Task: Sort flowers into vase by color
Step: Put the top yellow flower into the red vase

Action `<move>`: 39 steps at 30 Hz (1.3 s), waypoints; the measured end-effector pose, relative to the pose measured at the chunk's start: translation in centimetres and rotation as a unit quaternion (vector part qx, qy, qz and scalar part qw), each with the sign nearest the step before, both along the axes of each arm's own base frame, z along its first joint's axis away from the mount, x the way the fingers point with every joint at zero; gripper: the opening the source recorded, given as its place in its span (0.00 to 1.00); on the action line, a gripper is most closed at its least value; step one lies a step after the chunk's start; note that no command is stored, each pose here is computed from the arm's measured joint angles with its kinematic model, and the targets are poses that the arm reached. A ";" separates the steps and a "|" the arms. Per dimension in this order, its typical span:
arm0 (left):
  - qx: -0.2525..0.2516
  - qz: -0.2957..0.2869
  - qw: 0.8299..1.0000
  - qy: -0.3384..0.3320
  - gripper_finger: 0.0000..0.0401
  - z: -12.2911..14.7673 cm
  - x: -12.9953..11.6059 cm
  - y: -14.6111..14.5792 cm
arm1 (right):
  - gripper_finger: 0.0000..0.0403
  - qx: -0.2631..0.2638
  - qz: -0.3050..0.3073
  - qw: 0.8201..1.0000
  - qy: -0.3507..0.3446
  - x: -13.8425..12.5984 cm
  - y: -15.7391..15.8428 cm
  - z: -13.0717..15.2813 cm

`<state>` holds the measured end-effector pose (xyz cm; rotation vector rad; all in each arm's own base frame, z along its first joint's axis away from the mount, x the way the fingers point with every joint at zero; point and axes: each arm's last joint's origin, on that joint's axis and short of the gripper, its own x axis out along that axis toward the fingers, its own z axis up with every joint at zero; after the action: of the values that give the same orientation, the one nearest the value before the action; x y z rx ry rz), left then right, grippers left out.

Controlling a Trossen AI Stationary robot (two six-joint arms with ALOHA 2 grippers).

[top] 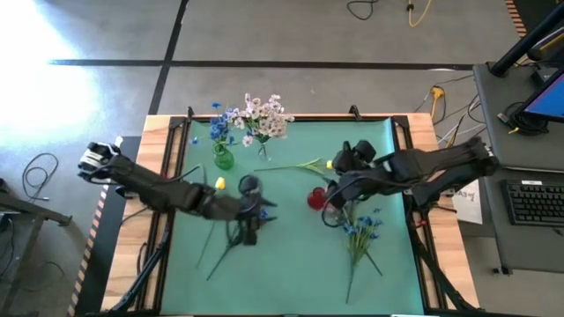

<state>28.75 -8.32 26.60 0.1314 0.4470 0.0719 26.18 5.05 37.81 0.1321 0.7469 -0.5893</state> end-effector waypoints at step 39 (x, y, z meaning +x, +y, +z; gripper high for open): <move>0.075 0.016 0.996 0.050 0.33 1.7 -2.5 3.6 | 0.81 0.159 0.208 0.950 0.167 3.2 -20.3 -18.9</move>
<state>26.23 -4.76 28.32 0.2753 0.5433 0.1317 29.40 -15.22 18.89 0.1681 1.1624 -0.0817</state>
